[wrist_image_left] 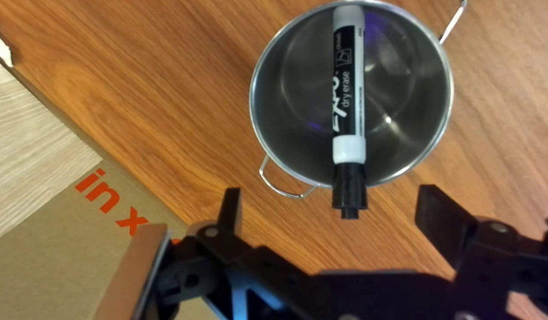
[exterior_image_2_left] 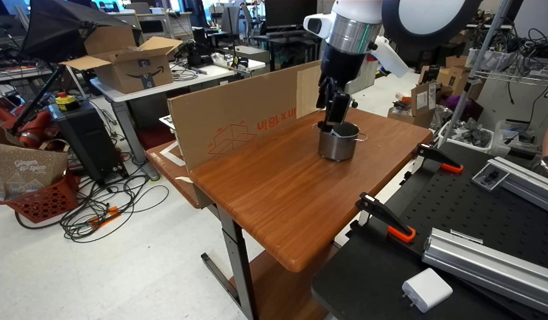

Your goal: Put the black marker in the silver pot

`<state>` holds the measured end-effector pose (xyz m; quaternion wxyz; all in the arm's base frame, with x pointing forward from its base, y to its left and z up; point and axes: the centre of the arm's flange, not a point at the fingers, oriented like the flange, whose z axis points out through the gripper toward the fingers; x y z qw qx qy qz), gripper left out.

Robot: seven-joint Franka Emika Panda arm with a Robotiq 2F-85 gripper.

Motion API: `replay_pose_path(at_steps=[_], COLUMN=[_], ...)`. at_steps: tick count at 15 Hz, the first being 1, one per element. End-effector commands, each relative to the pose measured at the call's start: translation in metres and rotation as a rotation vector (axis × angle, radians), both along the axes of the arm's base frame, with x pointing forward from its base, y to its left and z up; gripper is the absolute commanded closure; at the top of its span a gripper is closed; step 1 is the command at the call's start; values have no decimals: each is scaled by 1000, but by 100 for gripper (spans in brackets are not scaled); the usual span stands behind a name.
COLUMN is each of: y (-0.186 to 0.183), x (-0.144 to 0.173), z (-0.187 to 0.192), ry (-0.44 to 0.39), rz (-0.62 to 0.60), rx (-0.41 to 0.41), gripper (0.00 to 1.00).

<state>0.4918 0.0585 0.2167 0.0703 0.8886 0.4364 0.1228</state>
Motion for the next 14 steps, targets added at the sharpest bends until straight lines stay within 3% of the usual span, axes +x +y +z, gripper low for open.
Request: replay_pose_path(at_steps=[1, 7, 8, 14], y=[-2, 5, 11, 11], x=[0, -2, 4, -1], z=[14, 54, 35, 41], ry=[-9, -57, -63, -67], rz=[16, 13, 6, -1], rx=[1, 22, 16, 20], gripper=[0, 0, 0, 0])
